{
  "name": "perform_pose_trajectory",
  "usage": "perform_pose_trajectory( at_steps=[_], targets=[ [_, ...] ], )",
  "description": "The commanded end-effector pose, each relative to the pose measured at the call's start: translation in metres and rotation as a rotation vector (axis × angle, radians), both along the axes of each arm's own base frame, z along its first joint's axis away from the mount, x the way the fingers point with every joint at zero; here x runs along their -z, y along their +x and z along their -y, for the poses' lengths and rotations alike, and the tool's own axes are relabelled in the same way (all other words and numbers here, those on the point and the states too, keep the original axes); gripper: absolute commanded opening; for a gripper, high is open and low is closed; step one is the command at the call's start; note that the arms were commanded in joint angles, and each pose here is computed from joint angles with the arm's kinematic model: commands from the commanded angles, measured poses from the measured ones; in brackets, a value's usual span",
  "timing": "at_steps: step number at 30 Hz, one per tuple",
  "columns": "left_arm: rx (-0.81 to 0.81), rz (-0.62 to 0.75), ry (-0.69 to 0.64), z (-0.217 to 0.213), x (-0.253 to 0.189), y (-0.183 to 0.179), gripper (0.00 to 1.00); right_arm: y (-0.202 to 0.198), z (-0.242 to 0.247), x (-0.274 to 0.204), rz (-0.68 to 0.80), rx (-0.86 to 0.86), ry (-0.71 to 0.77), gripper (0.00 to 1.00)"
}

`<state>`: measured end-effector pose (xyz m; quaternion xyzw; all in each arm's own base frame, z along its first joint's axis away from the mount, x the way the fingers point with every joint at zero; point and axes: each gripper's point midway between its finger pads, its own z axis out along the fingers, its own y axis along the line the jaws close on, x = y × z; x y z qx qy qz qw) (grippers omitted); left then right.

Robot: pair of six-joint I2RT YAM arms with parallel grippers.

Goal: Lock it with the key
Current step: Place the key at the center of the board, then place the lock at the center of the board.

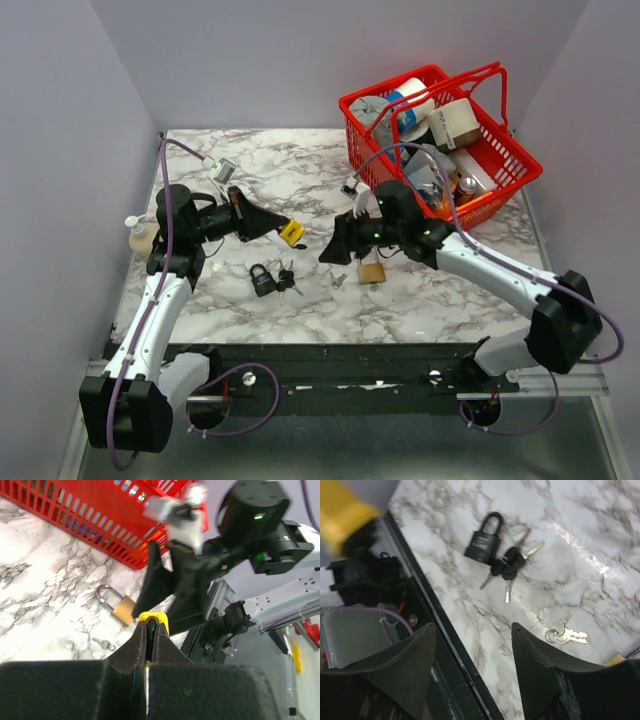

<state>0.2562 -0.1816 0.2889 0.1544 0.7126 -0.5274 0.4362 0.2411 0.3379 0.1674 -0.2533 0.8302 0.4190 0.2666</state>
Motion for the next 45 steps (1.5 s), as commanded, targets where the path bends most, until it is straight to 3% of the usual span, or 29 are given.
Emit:
perform_pose_trajectory(
  at_steps=[1, 5, 6, 9, 15, 22, 30, 45],
  targets=[
    [0.067, 0.137, -0.114, 0.005, -0.062, -0.015, 0.00, -0.039, 0.008, -0.054, 0.178, -0.205, 0.118, 0.69],
    [0.132, 0.113, -0.211, 0.009, -0.084, -0.029, 0.00, -0.043, 0.023, -0.082, 0.437, -0.288, 0.111, 0.65],
    [0.148, 0.112, -0.219, 0.010, -0.087, -0.031, 0.00, -0.039, 0.026, -0.083, 0.542, -0.320, 0.086, 0.61],
    [0.179, 0.132, -0.231, 0.012, -0.098, -0.043, 0.00, -0.034, 0.031, -0.097, 0.637, -0.315, 0.072, 0.50],
    [0.265, 0.282, -0.224, 0.020, -0.128, -0.068, 0.00, -0.060, 0.012, -0.137, 0.569, -0.351, 0.289, 0.24],
    [0.343, 0.423, -0.200, 0.032, -0.147, -0.080, 0.00, -0.079, -0.012, -0.174, 0.601, -0.416, 0.464, 0.01],
    [0.276, 0.608, -0.120, 0.033, -0.159, -0.079, 0.00, -0.111, -0.009, -0.179, 0.383, -0.500, 0.564, 0.01],
    [0.353, 0.534, -0.126, 0.045, -0.148, -0.091, 0.00, -0.108, -0.008, -0.185, 0.509, -0.506, 0.551, 0.01]
  ],
)
